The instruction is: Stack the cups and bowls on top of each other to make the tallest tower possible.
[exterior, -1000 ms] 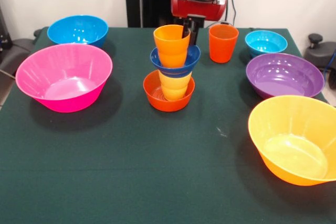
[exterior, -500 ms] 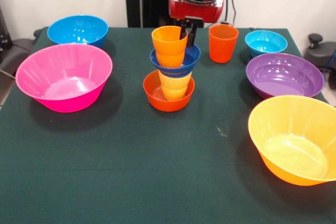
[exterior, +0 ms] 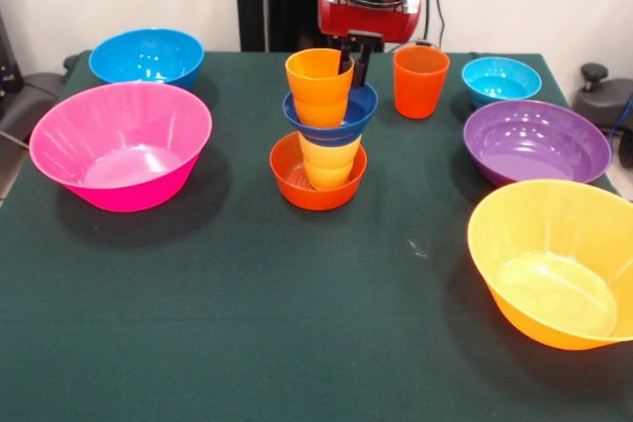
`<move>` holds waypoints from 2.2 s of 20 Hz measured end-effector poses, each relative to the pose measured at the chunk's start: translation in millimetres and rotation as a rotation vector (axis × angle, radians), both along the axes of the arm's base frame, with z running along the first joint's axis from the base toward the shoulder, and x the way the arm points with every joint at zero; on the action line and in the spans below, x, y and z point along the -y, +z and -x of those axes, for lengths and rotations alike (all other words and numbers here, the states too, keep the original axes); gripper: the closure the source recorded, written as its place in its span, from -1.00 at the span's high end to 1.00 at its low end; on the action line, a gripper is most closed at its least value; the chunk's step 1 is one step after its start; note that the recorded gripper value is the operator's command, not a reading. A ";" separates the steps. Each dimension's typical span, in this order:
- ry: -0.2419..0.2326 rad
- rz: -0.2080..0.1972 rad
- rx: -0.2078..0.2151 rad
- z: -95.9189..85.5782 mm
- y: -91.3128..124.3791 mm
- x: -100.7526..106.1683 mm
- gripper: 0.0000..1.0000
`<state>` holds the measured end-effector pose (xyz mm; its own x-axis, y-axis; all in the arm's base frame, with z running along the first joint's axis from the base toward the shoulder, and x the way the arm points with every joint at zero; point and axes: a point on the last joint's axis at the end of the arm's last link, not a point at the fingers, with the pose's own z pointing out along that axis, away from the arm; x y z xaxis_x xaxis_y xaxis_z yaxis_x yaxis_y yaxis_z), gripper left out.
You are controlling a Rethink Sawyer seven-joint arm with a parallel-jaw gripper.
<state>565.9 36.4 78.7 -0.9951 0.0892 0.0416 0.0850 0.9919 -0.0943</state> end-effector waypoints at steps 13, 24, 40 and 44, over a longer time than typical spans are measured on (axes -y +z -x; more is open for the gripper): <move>0.000 0.000 -0.001 0.6 -0.2 -0.1 1.00; 0.000 0.000 -0.002 0.9 -0.3 -0.2 1.00; -0.001 0.012 0.046 -9.2 25.3 2.5 1.00; -0.002 0.020 0.064 -13.9 42.0 4.1 1.00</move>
<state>579.8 32.3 120.7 -0.9955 0.0914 -0.0239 0.0935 0.9897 -0.1085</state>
